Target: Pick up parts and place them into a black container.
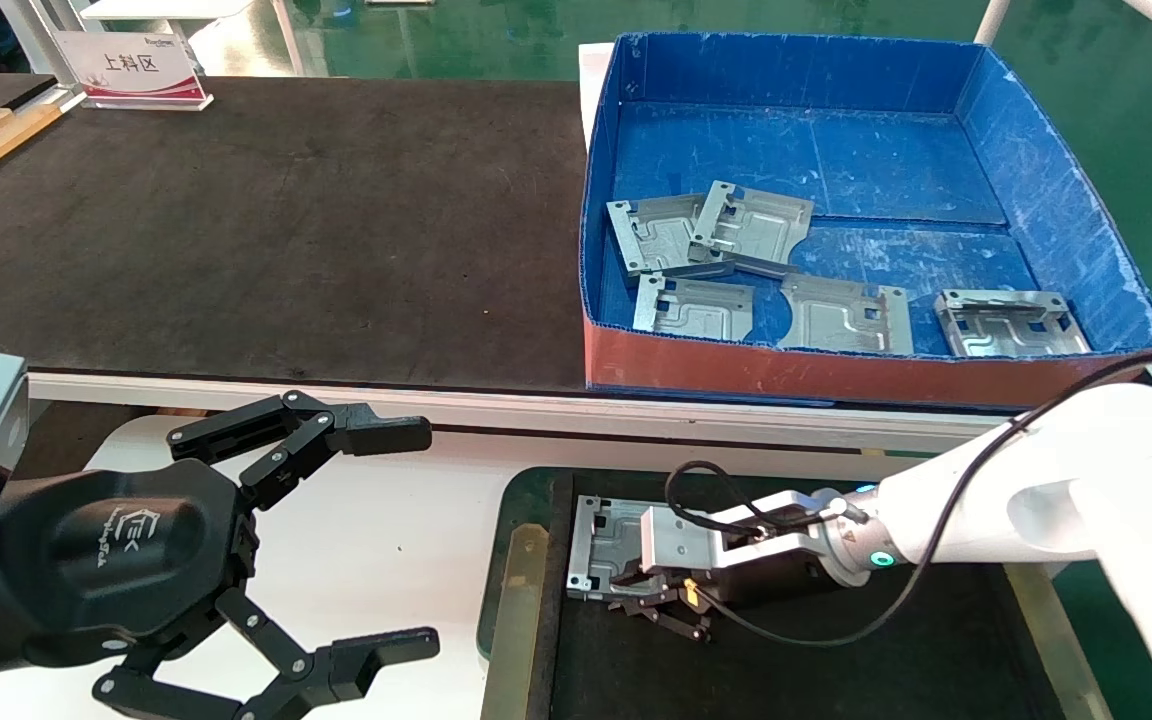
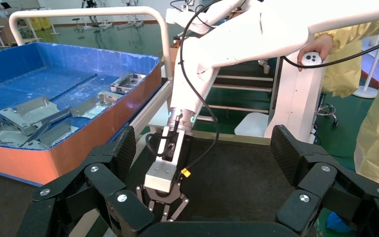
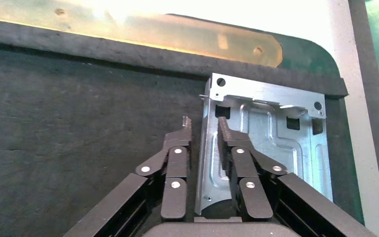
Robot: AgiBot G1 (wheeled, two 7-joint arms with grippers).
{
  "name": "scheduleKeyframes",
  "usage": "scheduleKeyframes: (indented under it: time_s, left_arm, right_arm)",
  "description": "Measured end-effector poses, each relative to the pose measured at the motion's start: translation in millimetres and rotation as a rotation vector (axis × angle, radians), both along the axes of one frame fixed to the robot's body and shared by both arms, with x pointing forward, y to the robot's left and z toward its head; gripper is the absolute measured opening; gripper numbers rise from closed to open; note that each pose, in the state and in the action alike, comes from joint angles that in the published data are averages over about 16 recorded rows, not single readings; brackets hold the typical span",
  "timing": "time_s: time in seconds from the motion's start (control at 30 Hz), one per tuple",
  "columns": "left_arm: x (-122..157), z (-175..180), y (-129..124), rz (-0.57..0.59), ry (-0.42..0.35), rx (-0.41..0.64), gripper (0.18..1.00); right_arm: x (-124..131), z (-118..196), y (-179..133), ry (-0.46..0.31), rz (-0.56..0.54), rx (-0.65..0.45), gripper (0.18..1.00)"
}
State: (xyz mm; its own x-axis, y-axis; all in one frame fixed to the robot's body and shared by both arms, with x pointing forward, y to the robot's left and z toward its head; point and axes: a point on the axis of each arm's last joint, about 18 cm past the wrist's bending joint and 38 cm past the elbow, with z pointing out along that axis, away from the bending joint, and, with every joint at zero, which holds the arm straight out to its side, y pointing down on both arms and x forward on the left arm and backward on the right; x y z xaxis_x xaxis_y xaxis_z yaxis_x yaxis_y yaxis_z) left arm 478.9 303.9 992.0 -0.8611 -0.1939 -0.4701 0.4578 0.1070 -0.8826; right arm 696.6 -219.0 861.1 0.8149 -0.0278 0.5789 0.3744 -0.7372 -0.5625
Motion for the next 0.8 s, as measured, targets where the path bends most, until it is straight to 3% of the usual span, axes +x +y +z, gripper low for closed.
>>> scheduleKeyframes:
  time_s: [0.37,0.8]
  left_arm:
    - [0.0,0.0,0.0,0.0,0.0,0.0,1.001]
    - [0.0,0.0,0.0,0.0,0.0,0.0,1.001]
  right_arm:
    - [-13.5,18.6,-5.1,-0.011,0.083,0.007,0.428]
    - [-39.8,62.5,-12.9,-0.047,0.217,0.066,0.732]
